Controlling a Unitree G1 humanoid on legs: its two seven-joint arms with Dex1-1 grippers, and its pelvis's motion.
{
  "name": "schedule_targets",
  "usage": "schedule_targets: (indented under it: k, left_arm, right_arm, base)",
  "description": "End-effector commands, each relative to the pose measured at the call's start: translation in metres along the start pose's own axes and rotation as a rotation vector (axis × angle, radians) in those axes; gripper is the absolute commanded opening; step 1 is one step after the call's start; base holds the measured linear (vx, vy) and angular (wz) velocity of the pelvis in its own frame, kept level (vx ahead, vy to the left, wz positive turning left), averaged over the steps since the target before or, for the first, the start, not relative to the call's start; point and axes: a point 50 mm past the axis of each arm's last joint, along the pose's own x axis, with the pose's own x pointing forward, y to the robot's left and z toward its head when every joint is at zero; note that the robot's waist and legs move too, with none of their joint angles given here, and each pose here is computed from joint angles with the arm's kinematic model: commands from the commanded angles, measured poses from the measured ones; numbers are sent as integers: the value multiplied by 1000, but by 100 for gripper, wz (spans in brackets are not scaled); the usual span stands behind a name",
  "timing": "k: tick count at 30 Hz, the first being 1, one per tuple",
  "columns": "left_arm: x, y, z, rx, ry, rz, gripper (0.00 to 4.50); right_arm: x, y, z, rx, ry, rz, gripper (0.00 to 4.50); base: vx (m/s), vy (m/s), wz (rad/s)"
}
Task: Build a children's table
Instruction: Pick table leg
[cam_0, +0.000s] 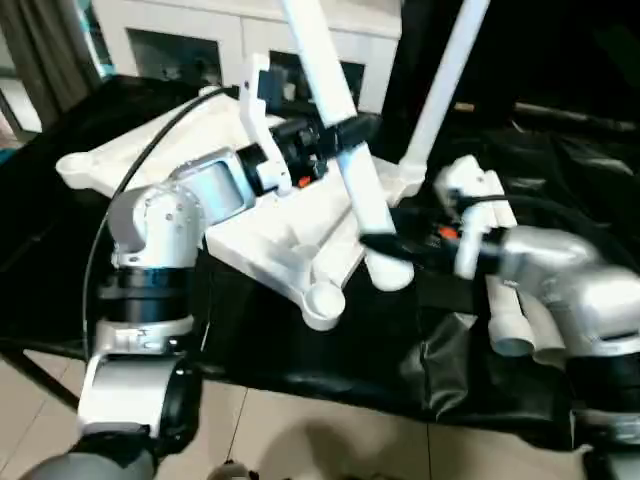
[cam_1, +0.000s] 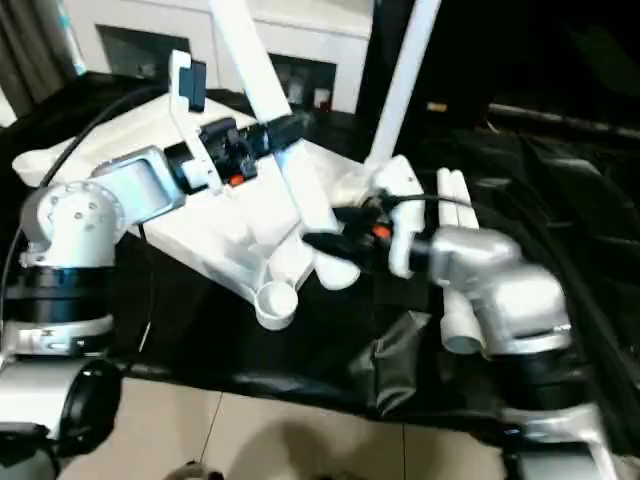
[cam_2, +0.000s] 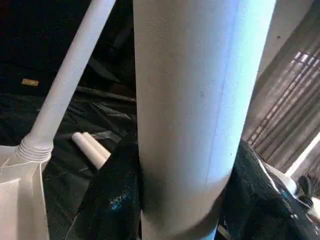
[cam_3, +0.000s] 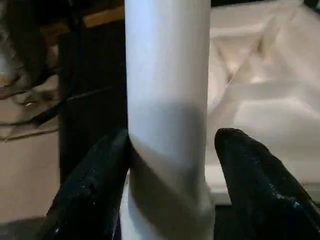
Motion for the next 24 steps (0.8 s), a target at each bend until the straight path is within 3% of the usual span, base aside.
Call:
schedule_targets:
  k: [1, 3, 10, 18, 19, 24]
  left_arm:
    - [5, -9, 5, 23, 9, -57, 180]
    - [5, -11, 4, 28, 19, -71, 180]
    - [4, -14, 4, 27, 30, -105, 180]
    - [6, -17, 3, 10, 16, -128, 180]
    - [7, -15, 2, 9, 16, -105, 215]
    - [9, -5, -1, -16, -10, 7, 256]
  right_arm:
    - [-2, 0, 2, 9, 14, 19, 288]
    - [-1, 0, 1, 17, 30, 30, 288]
    - [4, 3, -5, 38, 71, 48, 214]
    - [11, 6, -8, 39, 69, 42, 194]
    - [12, 6, -8, 38, 64, 39, 192]
    - [15, 7, -5, 38, 37, 13, 191]
  base:
    - [0, 0, 0]
    - [0, 0, 0]
    - [0, 0, 0]
    - [0, 0, 0]
    - [0, 0, 0]
    - [0, 0, 0]
